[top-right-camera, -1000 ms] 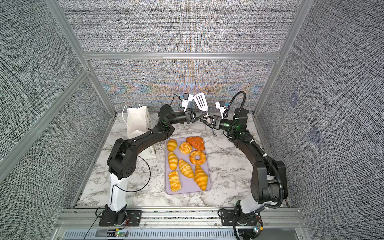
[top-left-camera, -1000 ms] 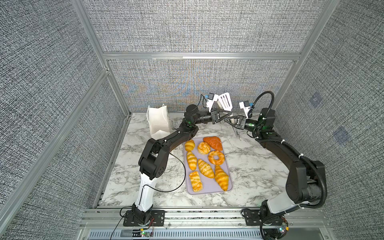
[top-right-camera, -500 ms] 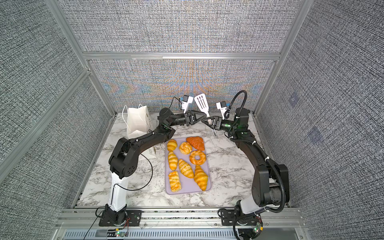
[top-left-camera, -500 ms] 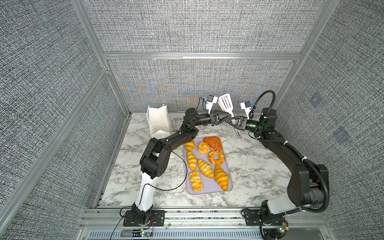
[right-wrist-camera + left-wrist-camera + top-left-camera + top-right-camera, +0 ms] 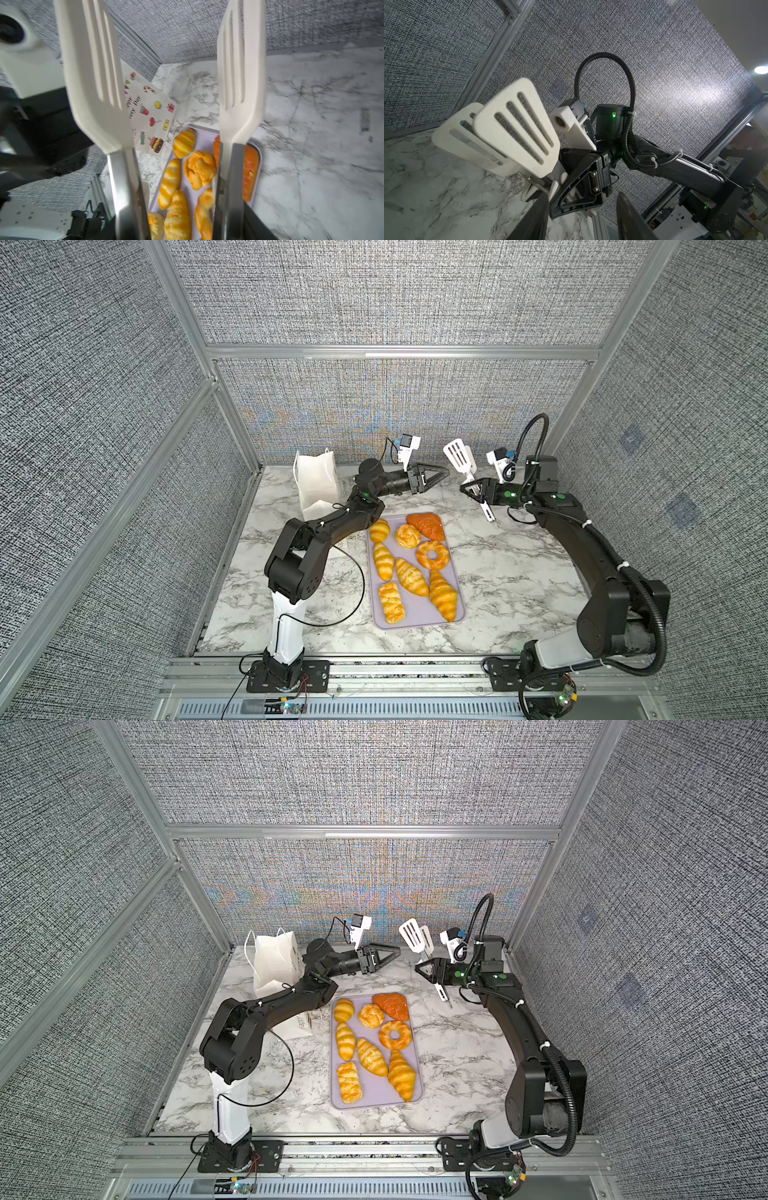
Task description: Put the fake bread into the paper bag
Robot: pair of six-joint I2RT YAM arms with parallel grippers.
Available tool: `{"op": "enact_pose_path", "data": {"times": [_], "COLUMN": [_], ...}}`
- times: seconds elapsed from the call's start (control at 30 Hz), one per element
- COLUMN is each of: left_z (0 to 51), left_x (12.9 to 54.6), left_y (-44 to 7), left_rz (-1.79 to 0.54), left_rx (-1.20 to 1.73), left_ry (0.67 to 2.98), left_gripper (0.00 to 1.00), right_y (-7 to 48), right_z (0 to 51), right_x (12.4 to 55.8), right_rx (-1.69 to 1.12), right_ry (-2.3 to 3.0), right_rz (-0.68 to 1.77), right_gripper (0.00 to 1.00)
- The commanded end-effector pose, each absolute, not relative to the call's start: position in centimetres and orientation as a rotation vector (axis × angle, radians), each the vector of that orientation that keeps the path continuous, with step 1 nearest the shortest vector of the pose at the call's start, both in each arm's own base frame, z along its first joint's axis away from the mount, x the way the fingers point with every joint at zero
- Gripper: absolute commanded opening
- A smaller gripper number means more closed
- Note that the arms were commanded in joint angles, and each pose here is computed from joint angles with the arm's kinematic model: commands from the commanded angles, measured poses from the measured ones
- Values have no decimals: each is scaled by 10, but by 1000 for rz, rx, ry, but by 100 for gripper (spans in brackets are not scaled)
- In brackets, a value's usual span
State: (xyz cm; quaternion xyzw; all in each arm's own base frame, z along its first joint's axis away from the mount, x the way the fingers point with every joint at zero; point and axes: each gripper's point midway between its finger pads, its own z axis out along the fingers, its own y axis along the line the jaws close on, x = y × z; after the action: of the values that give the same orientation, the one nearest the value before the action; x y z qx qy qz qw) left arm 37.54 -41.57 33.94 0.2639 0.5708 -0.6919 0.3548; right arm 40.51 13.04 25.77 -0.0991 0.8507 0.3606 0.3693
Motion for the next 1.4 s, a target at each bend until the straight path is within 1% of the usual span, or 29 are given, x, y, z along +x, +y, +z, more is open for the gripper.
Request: {"op": "enact_pose_path", "data": {"times": [0.0,0.07,0.13,0.23,0.4,0.53,0.67,0.77,0.9,0.97,1.13,1.37], "left_z": [331,317,322,310,296,292,291,292,297,296,291,288], "left_x": [383,389,389,394,400,395,381,370,355,346,320,284], "left_y": [-415,-416,-414,-415,-418,-416,-408,-401,-394,-390,-371,-335], "left_rz": [-1711,-1677,-1633,-1570,-1408,-1301,-1215,-1108,-1038,-997,-881,-768], "left_rx": [677,659,650,621,576,547,500,480,446,431,378,274], "left_ry": [1524,1585,1610,1685,1832,1908,1960,1997,2027,2044,2092,2084], "left_gripper": [56,58,59,60,63,66,68,73,79,80,86,90], "right_y": [106,98,88,82,76,80,86,91,99,105,122,143], "right_z": [227,217,208,200,190,190,192,195,203,206,210,209], "right_x": [396,393,391,384,369,352,335,323,307,299,274,229], "right_rx": [-265,-256,-248,-257,-303,-313,-344,-368,-417,-451,-552,-579], "right_ry": [2323,2368,2411,2458,2527,2559,2585,2601,2619,2630,2650,2741], "right_rz": [690,605,498,363,151,105,64,66,72,75,79,77], "right_gripper": [60,60,60,60,63,64,64,65,65,65,65,65]}}
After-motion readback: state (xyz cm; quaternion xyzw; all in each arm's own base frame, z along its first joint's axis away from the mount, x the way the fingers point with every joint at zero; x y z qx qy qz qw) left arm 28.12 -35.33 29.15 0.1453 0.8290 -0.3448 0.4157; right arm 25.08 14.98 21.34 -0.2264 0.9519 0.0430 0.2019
